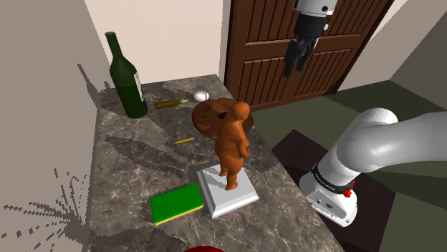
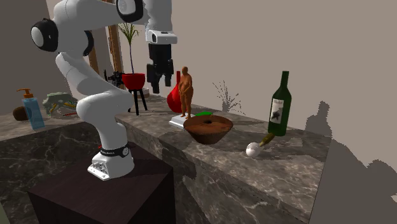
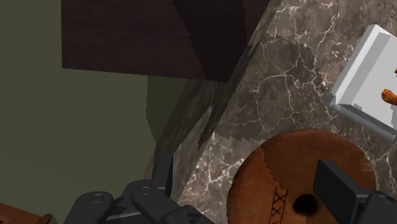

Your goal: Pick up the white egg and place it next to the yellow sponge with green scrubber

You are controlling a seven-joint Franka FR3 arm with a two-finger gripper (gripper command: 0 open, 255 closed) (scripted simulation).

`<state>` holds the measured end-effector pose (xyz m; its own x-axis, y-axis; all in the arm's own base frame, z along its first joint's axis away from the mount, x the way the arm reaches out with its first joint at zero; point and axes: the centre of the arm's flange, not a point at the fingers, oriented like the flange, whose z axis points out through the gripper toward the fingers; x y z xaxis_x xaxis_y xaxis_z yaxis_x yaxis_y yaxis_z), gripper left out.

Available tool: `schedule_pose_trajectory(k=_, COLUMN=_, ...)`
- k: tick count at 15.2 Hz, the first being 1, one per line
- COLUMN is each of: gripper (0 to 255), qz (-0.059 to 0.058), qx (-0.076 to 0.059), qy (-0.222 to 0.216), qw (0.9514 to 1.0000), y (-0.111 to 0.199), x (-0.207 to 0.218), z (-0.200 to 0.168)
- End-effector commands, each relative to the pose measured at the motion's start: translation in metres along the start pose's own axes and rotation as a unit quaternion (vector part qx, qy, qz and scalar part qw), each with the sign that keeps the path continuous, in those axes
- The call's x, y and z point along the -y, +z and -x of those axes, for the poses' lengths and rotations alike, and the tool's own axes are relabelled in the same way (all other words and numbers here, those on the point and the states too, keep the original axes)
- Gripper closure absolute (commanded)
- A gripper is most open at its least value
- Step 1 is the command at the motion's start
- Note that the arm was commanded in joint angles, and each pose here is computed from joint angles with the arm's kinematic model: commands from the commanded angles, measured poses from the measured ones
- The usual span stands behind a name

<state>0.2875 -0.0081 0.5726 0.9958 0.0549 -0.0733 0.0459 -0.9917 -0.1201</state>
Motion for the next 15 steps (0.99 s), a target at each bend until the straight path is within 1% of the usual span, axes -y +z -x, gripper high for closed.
schedule_pose_trajectory(k=1, gripper=0, qz=0.0, qx=0.0, qy=0.0, qw=1.0, y=0.0, x=0.0, z=0.0)
schedule_pose_trajectory(k=8, gripper=0, qz=0.03, qx=-0.001, qy=-0.009, qw=0.9995, y=0.04, x=0.025, z=-0.081)
schedule_pose_trajectory(k=15, gripper=0, qz=0.06, qx=-0.001, qy=-0.018, qw=0.998, y=0.082, x=0.05, z=-0.162)
